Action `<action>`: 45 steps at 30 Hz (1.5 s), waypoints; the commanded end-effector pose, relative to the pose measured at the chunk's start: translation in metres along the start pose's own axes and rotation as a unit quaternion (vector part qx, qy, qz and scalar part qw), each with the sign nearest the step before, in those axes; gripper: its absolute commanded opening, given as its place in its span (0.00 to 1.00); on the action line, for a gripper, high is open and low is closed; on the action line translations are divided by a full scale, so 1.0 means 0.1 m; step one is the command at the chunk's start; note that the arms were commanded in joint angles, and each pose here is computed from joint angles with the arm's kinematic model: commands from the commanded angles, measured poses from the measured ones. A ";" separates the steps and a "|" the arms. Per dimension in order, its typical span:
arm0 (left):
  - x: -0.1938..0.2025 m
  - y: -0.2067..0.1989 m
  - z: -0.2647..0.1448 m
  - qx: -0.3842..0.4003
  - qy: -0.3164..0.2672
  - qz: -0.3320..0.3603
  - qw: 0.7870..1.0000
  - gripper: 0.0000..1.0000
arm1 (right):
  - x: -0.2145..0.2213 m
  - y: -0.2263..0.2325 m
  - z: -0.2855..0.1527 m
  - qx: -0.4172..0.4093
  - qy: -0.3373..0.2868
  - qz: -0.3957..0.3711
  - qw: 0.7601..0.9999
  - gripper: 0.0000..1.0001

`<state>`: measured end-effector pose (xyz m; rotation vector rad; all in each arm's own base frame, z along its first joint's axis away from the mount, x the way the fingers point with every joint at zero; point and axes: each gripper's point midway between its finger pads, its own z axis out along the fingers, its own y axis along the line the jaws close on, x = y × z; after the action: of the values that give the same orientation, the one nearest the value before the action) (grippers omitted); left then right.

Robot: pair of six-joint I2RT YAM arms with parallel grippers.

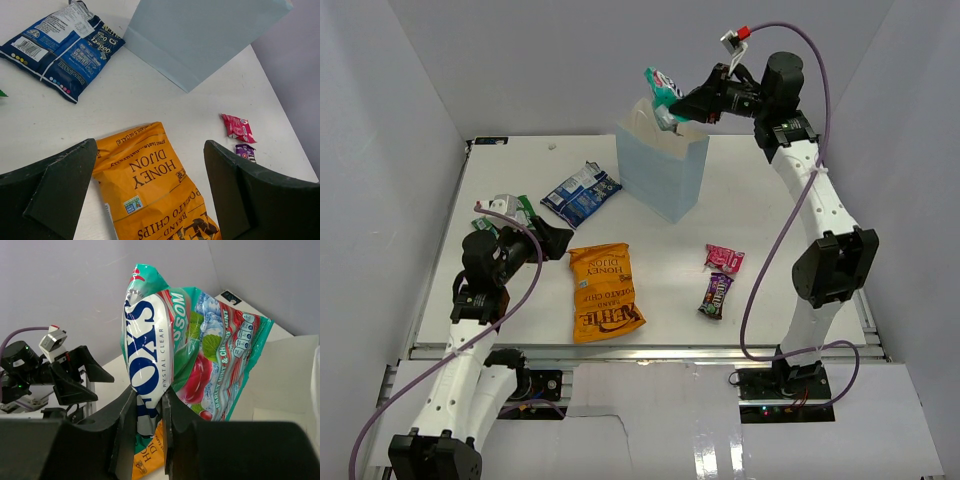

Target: Place the snacks into the paper bag

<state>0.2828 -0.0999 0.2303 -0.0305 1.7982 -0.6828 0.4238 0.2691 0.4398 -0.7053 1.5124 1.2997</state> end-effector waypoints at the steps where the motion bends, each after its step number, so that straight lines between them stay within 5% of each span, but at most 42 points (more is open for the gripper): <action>1: -0.19 -0.04 -0.01 0.001 -0.020 0.014 1.000 0.98 | -0.39 0.25 -0.02 -0.038 -0.039 -0.052 0.997 0.08; 14: -0.21 -0.04 -0.02 0.005 -0.022 0.012 1.000 0.98 | 0.23 -0.54 0.10 0.029 0.006 -0.008 1.000 0.12; 22: -0.19 -0.03 0.00 0.009 -0.017 0.007 1.000 0.98 | 0.47 -0.86 -0.03 0.125 0.035 -0.025 0.991 0.58; 31: -0.16 0.05 0.03 -0.010 -0.014 -0.003 1.000 0.98 | 0.33 -0.52 -0.11 0.092 0.034 -0.069 0.993 0.72; 35: -0.14 0.38 0.09 -0.098 -0.013 -0.032 0.995 0.98 | 0.18 -0.25 -0.32 0.113 0.038 -0.111 0.987 0.72; 39: 0.00 0.71 0.20 -0.178 0.022 -0.074 0.981 0.92 | 0.34 -0.14 -0.68 0.175 0.053 -0.143 0.973 0.76; 45: 0.29 1.01 0.50 -0.246 0.115 -0.141 0.952 0.96 | 1.15 0.14 -1.27 0.189 0.095 -0.150 0.966 0.85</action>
<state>0.3414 -0.0563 0.1555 -0.4588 2.1187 -0.4768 0.3410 0.1838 0.3705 -0.7419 1.6206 0.7637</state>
